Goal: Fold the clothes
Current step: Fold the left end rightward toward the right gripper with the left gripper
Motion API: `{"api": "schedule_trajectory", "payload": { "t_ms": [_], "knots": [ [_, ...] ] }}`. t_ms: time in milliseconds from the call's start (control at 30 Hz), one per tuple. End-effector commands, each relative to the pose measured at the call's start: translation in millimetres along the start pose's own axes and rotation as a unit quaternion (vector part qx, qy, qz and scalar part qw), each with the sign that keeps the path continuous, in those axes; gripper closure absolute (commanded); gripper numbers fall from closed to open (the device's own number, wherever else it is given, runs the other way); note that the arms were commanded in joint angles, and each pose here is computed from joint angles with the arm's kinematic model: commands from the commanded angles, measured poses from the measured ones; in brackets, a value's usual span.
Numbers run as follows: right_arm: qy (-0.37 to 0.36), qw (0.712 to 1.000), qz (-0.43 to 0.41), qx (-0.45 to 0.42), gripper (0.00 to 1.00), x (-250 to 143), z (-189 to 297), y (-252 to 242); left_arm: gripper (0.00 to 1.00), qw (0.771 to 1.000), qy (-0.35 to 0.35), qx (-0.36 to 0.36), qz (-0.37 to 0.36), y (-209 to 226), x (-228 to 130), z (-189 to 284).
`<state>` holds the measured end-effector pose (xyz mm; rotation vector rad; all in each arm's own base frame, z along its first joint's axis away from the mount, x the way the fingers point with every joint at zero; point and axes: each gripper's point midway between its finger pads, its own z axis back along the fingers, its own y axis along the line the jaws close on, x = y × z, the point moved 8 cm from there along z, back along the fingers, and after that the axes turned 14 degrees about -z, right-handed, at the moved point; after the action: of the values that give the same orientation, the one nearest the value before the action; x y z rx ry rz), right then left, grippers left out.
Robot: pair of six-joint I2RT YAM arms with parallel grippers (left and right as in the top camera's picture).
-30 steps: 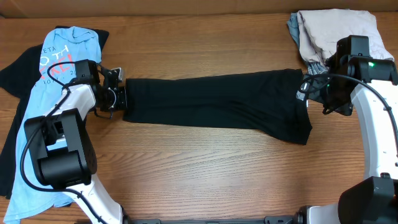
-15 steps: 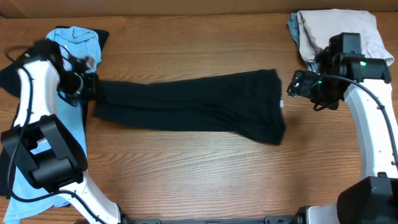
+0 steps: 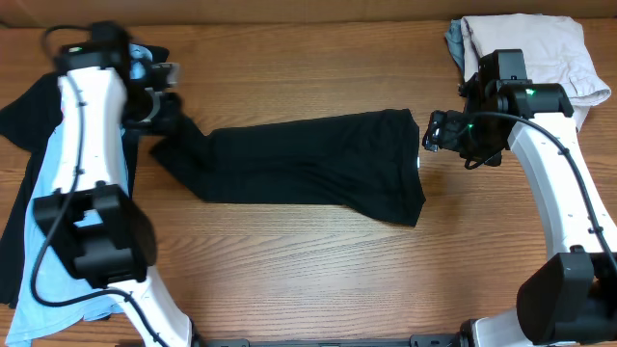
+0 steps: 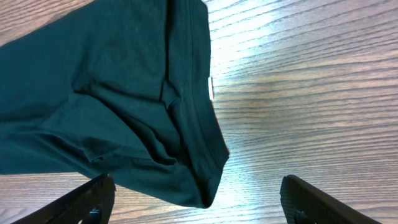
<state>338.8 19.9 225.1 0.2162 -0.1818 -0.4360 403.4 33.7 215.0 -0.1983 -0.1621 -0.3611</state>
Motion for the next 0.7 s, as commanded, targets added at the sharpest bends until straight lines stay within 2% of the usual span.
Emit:
{"api": "schedule_trajectory", "payload": {
  "t_ms": [0, 200, 667],
  "knots": [
    [-0.001, 1.000, -0.002, 0.004, 0.11, 3, -1, 3, 0.96, 0.998, -0.003, -0.003, -0.069, -40, 19, -4],
    [-0.008, 1.000, 0.000, 0.007, 0.10, 5, -1, 4, 0.96, 0.990, 0.000, -0.011, -0.143, -99, 38, -18],
    [-0.016, 1.000, 0.002, 0.012, 0.06, 8, 0, 6, 0.96, 0.981, -0.024, -0.020, -0.194, -168, 59, -40]
  ]
}}
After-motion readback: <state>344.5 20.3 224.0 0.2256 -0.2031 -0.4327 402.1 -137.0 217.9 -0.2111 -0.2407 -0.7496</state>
